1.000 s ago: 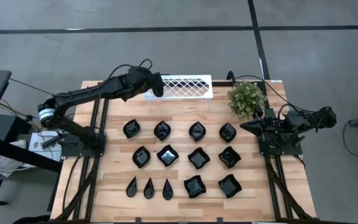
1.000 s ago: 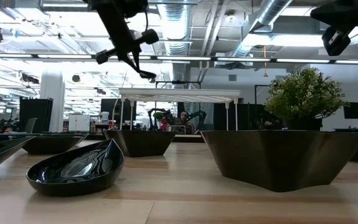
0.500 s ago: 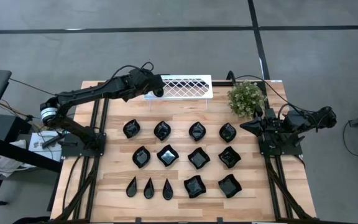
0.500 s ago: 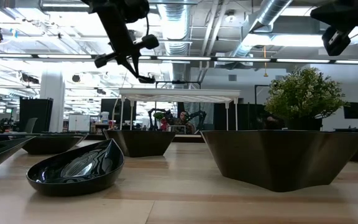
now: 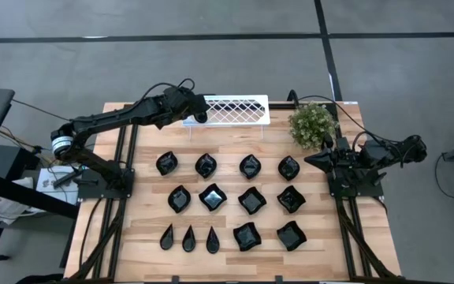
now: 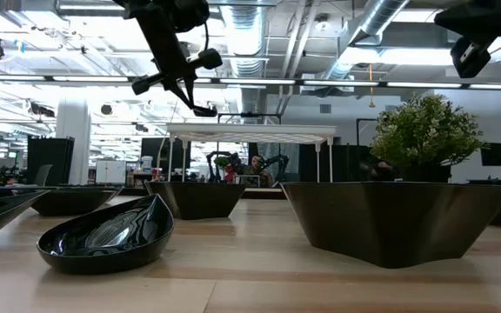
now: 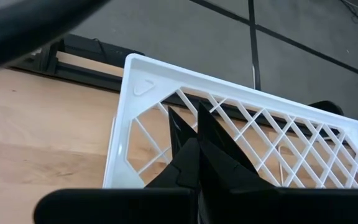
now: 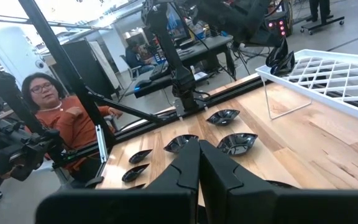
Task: Pick & Place Mini shaped plates
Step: Stack the black drop shaped plate on top of the black drop shaped plate on the shelf, then stack the left black drop shaped plate on top of the black drop shaped plates on the shelf
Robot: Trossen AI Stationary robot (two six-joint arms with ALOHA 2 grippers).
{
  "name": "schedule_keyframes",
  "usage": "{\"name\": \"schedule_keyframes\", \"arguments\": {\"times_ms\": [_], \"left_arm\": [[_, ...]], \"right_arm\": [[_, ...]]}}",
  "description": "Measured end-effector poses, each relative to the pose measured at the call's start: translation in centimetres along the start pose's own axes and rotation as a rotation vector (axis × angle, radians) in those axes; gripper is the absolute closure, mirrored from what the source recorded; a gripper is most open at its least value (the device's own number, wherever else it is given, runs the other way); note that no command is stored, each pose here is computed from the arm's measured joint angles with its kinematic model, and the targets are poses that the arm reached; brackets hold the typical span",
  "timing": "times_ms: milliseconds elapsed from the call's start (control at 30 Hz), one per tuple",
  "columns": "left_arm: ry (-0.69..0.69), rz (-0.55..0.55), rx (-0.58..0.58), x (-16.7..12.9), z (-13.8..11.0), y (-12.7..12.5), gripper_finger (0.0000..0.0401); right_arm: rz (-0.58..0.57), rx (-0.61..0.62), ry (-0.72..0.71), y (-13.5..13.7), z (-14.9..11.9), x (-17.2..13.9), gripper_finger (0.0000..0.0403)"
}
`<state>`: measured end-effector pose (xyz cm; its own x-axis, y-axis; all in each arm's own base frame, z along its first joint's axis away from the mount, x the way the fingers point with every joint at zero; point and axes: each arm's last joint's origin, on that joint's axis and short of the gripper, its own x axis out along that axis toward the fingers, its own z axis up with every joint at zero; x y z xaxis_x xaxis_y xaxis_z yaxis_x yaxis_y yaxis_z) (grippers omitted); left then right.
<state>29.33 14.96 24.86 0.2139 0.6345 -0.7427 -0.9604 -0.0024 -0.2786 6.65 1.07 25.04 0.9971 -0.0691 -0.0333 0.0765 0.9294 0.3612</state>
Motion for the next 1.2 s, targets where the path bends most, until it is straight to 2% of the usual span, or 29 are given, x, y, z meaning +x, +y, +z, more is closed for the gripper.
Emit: {"name": "schedule_keyframes", "arguments": {"times_ms": [633,767,1200], "left_arm": [[0.000,0.011,0.007,0.3,-0.1,0.0,0.0397],[0.022,0.016,0.042,0.8,-0.5,-0.1,0.0397],[0.006,0.007,0.046,0.8,-0.3,-0.2,0.0364]], "right_arm": [[0.000,0.000,0.000,0.0,0.0,0.0,0.0403],[0.000,0.000,0.000,0.0,0.0,0.0,0.0403],[0.001,0.002,-0.001,0.0,0.0,0.0,0.0403]]}}
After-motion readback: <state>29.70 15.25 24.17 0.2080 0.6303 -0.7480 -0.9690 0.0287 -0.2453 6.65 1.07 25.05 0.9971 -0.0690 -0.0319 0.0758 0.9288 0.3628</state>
